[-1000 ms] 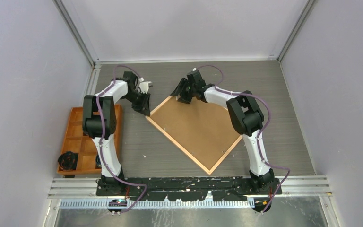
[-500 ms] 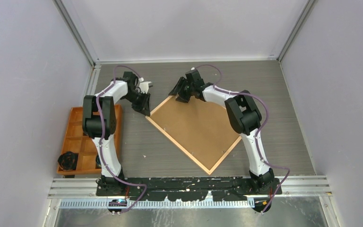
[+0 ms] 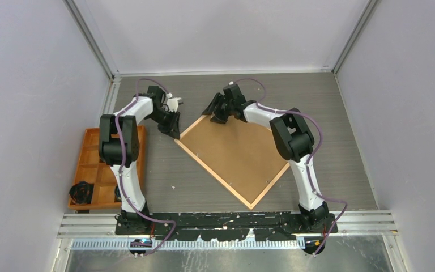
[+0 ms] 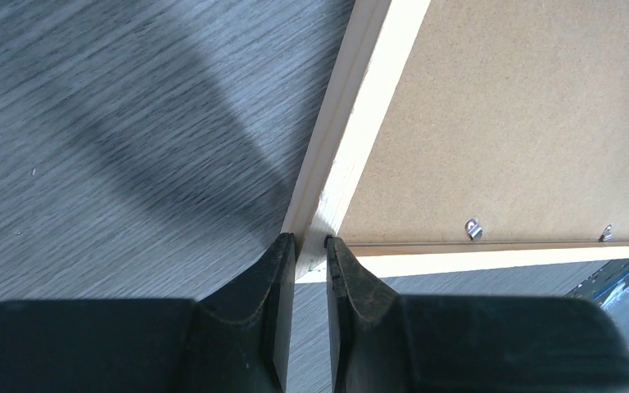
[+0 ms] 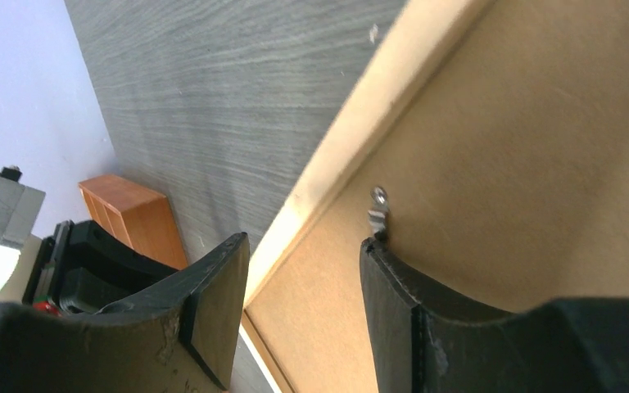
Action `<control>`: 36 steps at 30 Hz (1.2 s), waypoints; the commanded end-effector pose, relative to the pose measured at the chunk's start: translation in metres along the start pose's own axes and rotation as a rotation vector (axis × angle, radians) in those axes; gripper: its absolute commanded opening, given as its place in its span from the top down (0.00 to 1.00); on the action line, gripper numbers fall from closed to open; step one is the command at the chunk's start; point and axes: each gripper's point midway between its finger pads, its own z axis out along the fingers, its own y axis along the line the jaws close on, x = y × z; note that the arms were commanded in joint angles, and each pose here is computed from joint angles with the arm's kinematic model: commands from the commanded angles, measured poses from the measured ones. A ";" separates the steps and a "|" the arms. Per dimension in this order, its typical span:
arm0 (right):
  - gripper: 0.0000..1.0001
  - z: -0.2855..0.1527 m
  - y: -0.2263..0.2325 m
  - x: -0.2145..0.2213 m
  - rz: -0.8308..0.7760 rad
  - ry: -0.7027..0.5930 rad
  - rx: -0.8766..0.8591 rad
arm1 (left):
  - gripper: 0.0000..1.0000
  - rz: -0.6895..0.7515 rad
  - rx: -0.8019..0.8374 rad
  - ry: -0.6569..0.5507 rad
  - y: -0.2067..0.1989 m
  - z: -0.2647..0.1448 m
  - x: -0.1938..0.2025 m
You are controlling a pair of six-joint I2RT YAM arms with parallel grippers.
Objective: Put the photo into the frame
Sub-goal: Install the photo frame at the center of the board.
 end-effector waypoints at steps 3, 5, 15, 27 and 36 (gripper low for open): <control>0.43 -0.048 0.025 -0.033 -0.021 -0.071 -0.072 | 0.81 0.002 0.014 0.070 -0.006 0.011 0.020; 0.43 -0.048 0.017 -0.036 -0.004 -0.068 -0.070 | 0.81 0.000 0.014 0.069 -0.007 0.011 0.020; 0.43 -0.027 -0.007 -0.039 0.033 -0.047 -0.052 | 0.81 -0.003 0.015 0.072 -0.006 0.012 0.021; 0.43 -0.010 -0.009 -0.011 0.033 0.010 -0.019 | 0.81 0.001 0.008 0.066 -0.006 0.009 0.018; 0.44 -0.006 -0.009 -0.009 0.028 0.005 -0.011 | 0.81 -0.001 0.010 0.069 -0.006 0.010 0.020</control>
